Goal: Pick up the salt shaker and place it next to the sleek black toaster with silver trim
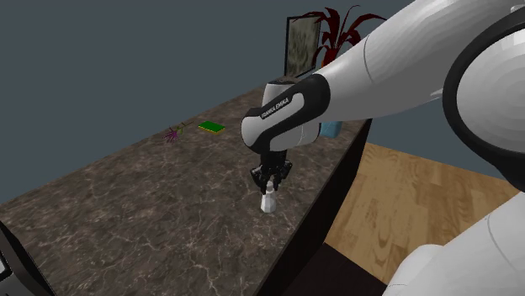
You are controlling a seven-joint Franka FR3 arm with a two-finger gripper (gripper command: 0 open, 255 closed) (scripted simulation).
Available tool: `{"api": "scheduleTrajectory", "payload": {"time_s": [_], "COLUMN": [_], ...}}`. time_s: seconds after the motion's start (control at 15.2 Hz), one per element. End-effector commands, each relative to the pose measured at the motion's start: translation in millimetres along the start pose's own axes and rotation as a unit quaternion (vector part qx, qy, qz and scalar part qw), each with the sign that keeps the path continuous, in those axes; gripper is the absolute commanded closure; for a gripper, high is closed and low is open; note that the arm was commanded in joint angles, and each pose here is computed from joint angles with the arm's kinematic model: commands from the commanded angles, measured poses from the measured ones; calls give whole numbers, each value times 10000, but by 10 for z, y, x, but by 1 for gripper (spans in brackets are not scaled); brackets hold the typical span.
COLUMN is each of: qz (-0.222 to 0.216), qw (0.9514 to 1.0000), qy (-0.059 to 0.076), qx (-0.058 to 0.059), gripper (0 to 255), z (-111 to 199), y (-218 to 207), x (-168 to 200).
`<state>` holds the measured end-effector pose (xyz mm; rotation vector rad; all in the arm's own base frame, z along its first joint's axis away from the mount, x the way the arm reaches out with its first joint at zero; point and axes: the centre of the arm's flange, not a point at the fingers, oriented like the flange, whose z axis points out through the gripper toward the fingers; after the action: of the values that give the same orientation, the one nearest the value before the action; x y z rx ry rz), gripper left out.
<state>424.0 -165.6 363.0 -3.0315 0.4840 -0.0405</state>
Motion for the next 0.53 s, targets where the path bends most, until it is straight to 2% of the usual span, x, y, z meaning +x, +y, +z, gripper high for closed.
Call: {"api": "scheduleTrajectory", "payload": {"time_s": [0.0, 0.46], "qz": [0, 0], "qw": [10000, 10000], "qy": [-7, -6], "qx": [0, 0], "gripper": [255, 255], "z": [5, -310], "y": [0, -25], "x": [-2, 1]}}
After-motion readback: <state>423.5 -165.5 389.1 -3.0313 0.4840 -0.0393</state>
